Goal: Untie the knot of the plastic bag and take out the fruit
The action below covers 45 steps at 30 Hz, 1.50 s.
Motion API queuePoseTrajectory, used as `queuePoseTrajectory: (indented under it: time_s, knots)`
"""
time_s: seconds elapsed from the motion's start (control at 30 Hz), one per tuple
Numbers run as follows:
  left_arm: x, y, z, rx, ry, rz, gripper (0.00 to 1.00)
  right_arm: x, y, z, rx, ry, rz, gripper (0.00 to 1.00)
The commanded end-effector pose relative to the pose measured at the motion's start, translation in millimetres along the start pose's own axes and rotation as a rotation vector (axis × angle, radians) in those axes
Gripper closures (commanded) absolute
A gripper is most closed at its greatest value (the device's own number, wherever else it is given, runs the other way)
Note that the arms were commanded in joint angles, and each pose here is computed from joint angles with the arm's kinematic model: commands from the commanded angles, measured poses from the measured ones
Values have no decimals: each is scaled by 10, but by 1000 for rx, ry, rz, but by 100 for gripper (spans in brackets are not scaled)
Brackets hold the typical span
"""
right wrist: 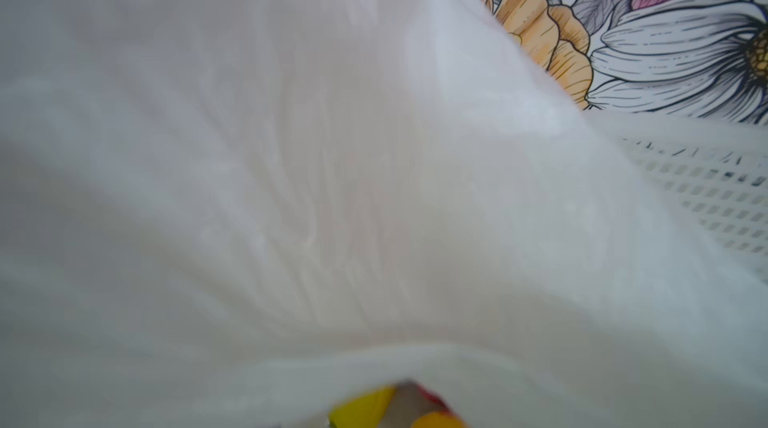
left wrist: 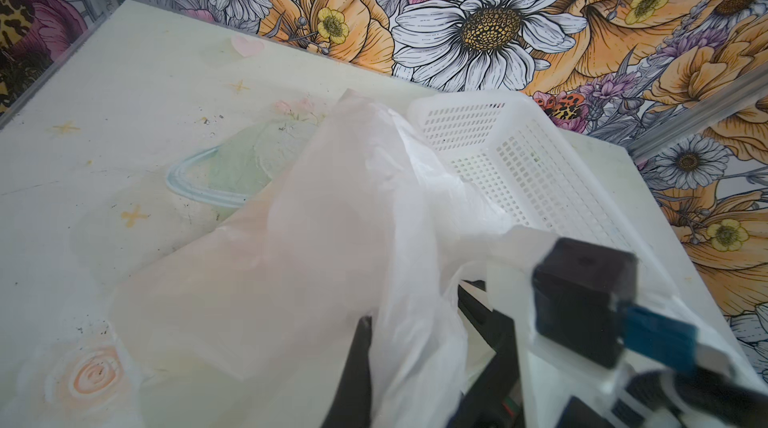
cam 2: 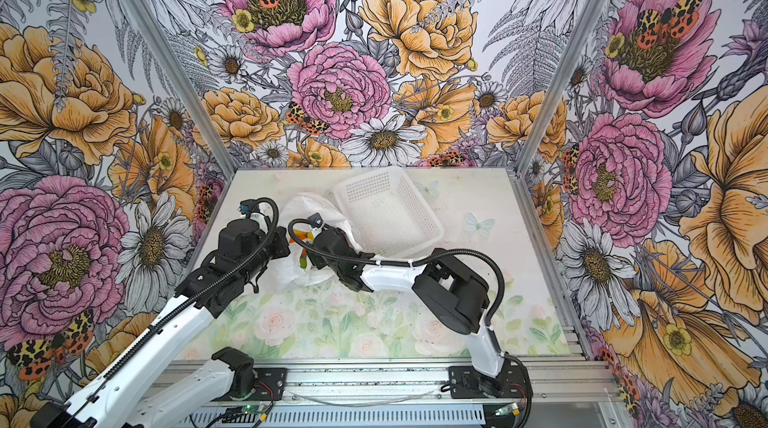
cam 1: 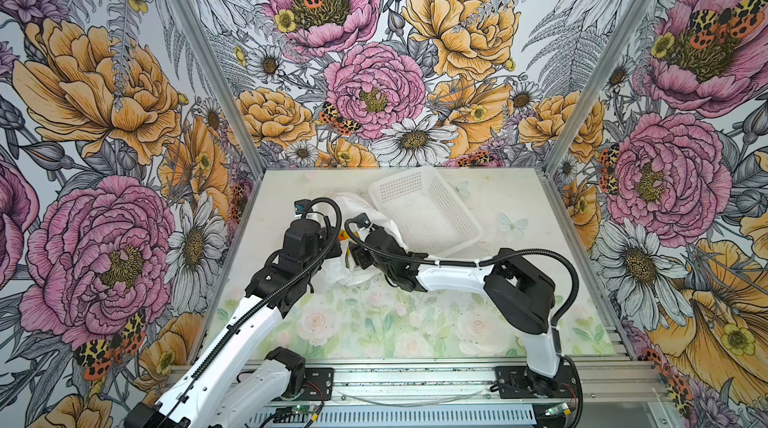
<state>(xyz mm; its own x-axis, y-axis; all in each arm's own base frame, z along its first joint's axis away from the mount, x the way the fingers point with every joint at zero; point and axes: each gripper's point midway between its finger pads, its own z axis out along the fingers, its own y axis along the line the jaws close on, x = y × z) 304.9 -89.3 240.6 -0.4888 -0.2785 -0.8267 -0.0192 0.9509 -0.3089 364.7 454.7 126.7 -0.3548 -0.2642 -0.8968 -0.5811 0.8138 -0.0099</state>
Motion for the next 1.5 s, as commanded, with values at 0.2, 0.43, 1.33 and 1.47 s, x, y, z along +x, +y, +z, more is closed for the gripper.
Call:
queuePoseTrajectory:
  time_s: [0.2,0.43,1.33,1.47]
  knots:
    - [1,-29,41,11,-7,10,100,380,-342,438,165,186,-16,34]
    - [-1,-24,41,8,-8,11,100,539,-528,532,199,240,-19,33]
    - [20,-3,69,-6,-2,14,100,657,-390,550,77,316,48,61]
    - [36,31,97,-25,3,12,100,372,-313,391,27,270,76,68]
